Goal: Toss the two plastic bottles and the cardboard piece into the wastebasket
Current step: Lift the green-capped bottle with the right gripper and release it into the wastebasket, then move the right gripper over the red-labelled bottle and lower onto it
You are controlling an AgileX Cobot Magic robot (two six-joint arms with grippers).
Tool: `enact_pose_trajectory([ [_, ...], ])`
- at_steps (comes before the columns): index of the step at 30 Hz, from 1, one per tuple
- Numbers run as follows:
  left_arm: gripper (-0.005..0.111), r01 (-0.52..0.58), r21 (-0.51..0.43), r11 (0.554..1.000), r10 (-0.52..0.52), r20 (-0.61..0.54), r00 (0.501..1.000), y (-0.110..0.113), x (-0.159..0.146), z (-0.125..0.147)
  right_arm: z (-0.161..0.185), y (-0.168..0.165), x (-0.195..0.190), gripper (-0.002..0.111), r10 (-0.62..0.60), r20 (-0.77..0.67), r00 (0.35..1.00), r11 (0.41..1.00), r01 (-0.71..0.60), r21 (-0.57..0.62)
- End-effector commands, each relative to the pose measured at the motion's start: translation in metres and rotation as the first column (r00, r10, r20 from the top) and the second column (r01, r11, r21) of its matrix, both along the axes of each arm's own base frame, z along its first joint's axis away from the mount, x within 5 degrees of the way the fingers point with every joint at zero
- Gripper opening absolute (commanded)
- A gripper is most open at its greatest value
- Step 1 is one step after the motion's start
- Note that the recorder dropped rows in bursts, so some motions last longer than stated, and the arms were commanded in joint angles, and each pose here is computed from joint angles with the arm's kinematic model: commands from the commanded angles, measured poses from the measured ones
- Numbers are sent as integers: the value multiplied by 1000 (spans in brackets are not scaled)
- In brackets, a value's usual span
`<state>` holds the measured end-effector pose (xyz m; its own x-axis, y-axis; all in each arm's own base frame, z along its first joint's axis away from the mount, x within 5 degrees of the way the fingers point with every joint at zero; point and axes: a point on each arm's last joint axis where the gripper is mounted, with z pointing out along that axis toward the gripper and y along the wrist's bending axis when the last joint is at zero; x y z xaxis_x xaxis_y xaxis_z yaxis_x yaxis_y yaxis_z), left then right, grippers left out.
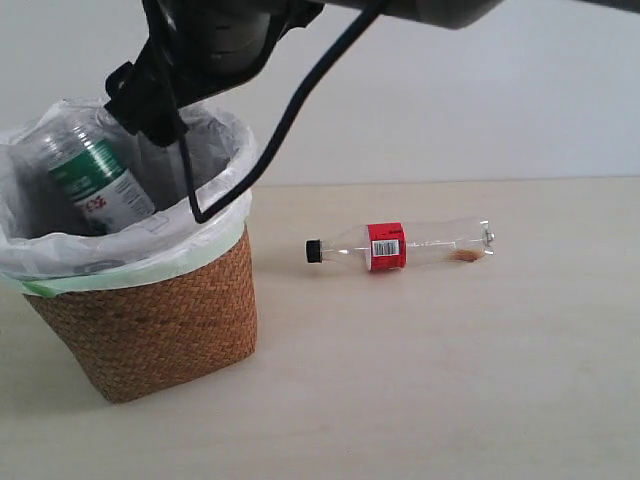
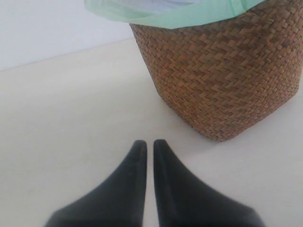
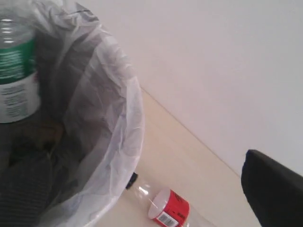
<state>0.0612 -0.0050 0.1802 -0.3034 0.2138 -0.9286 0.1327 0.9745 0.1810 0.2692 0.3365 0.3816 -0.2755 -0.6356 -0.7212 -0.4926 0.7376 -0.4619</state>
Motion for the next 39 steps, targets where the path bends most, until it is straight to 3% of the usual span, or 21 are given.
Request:
enact_pose_trajectory([
  [1, 4, -7, -18, 1000, 7, 14, 1000, 0, 0, 0, 6, -18, 1, 101, -129, 12, 992, 988, 129, -84],
  [4, 4, -7, -18, 1000, 7, 14, 1000, 0, 0, 0, 4, -26, 0, 101, -203, -7, 979, 969, 200, -145],
  [9, 4, -7, -18, 1000, 7, 14, 1000, 0, 0, 0, -9, -24, -3, 101, -189, -76, 979, 970, 174, -170],
  [14, 4, -7, -18, 1000, 7, 14, 1000, 0, 0, 0, -24, -31, 12, 101, -258, -63, 964, 951, 243, -190],
  [23, 4, -7, -18, 1000, 7, 14, 1000, 0, 0, 0, -46, -107, 75, 101, -429, -401, 809, 897, 434, -84],
  [25, 4, -7, -18, 1000, 7, 14, 1000, 0, 0, 0, -53, -124, 88, 101, -423, -455, 784, 898, 429, -96],
  [30, 4, -7, -18, 1000, 7, 14, 1000, 0, 0, 0, -75, -147, 110, 101, -349, -499, 793, 936, 274, -220],
  [35, 4, -7, -18, 1000, 7, 14, 1000, 0, 0, 0, -110, -151, 128, 101, -363, -506, 782, 917, 204, -343],
  [39, 4, -7, -18, 1000, 7, 14, 1000, 0, 0, 0, -140, -144, 147, 101, -296, -464, 835, 914, 106, -392],
])
